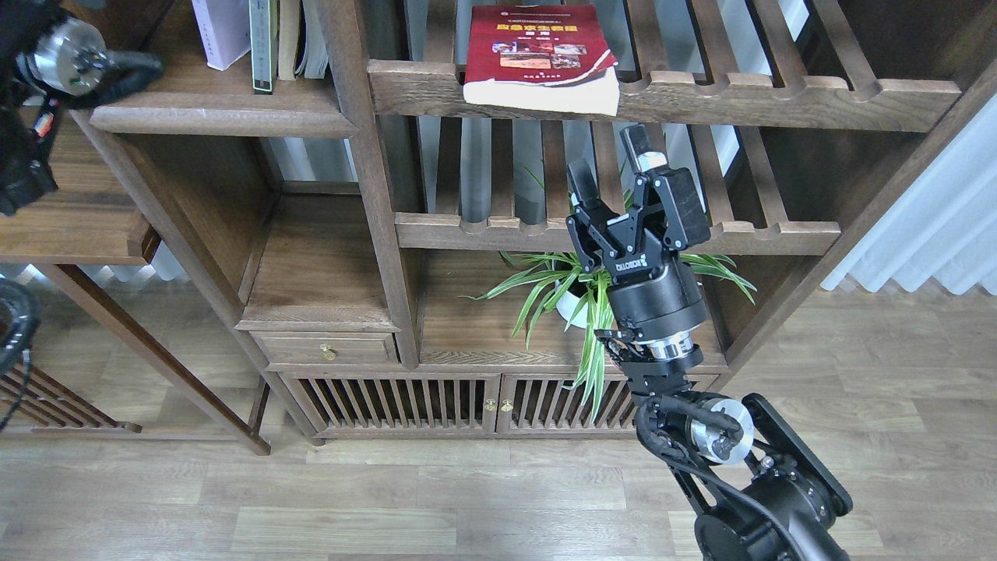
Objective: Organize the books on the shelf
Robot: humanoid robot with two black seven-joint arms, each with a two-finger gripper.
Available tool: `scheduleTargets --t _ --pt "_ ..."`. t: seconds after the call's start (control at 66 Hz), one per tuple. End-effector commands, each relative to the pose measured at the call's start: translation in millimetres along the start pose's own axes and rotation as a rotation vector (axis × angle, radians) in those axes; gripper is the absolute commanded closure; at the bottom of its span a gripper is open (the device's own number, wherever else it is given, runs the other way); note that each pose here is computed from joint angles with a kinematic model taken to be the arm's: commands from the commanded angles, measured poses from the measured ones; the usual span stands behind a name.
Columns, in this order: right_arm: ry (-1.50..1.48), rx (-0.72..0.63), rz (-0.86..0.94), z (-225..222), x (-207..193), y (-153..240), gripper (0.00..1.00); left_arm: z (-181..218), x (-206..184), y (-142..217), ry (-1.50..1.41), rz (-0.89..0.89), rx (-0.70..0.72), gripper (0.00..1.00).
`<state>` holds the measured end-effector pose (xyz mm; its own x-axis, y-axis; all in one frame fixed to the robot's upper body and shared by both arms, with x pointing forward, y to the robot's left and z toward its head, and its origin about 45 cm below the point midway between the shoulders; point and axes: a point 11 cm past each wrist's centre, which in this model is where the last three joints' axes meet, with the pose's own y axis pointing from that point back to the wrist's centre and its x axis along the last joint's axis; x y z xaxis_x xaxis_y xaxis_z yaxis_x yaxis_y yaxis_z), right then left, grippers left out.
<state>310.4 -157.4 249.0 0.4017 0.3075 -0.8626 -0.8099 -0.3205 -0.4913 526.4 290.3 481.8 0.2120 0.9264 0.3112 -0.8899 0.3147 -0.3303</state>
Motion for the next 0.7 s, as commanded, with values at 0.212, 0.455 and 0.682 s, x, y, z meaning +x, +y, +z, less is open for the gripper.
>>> scheduleTargets --t 0.212,0.455,0.682 --pt "0.022 0.001 -0.011 1.2 -4.0 0.3 0.13 6.6 15.8 75.4 0.002 -0.087 0.024 0.00" --pt "0.049 -0.028 -0.002 7.4 -1.5 3.2 0.13 -12.1 -29.5 122.1 0.145 -0.243 0.038 0.00" --pt "0.038 -0.059 0.079 19.0 9.9 6.3 0.13 -60.3 -58.0 172.4 0.337 -0.453 0.142 0.00"
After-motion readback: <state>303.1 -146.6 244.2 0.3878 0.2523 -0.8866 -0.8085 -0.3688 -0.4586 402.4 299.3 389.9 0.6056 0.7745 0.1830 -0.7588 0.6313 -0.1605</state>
